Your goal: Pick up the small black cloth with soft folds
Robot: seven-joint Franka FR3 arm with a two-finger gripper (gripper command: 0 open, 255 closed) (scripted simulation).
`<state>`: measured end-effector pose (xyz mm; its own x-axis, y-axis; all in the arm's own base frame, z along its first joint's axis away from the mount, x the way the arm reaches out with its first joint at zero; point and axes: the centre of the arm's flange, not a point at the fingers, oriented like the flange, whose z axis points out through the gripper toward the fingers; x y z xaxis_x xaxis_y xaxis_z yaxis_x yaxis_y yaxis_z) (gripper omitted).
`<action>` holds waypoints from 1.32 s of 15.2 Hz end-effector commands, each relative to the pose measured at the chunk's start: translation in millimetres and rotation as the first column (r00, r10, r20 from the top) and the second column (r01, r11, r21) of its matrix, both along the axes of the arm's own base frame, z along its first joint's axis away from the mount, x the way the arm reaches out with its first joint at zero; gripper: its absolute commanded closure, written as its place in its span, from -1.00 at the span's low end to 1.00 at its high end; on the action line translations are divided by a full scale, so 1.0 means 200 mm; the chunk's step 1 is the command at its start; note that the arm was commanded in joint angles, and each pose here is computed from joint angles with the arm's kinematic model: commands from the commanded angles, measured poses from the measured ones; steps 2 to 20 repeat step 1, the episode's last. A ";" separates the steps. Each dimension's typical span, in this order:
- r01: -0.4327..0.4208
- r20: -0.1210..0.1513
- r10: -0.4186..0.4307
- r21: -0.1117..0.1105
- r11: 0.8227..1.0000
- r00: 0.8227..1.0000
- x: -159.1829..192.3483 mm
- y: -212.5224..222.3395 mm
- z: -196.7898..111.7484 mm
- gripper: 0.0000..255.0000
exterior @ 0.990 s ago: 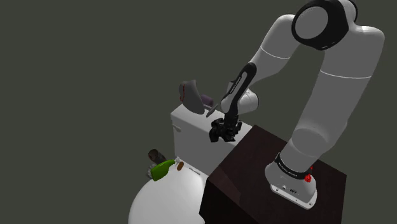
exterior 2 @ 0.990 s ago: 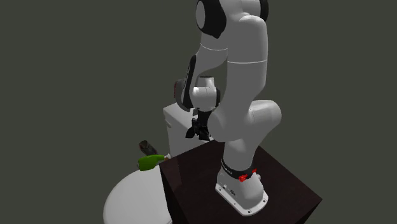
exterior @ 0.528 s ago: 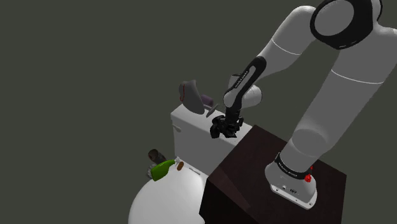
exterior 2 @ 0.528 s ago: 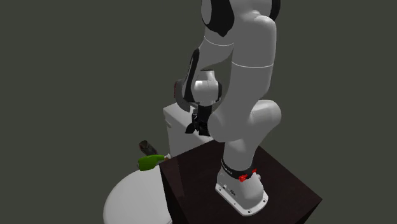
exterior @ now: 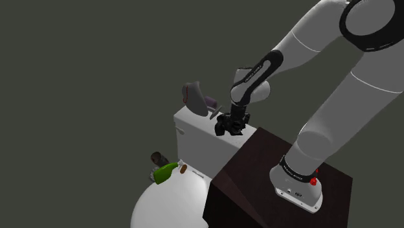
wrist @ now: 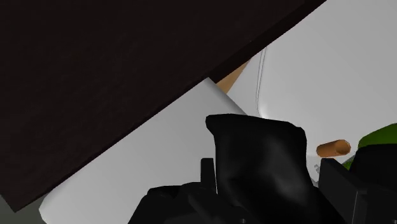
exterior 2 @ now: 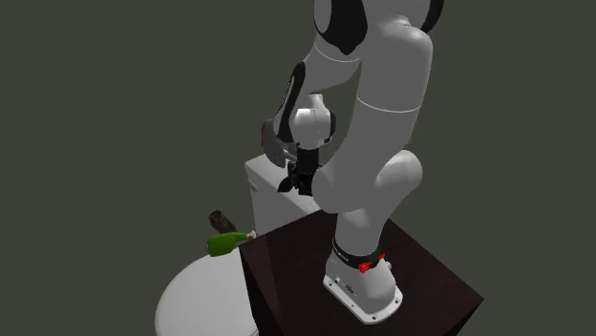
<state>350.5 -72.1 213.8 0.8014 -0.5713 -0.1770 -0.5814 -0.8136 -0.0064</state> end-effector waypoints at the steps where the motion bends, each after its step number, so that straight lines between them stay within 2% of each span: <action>1: 0.000 0.000 0.000 0.000 1.000 1.000 0.00 0.00 0.02 1.00; 20: 0.000 0.000 0.000 0.000 1.000 1.000 0.00 0.00 0.02 1.00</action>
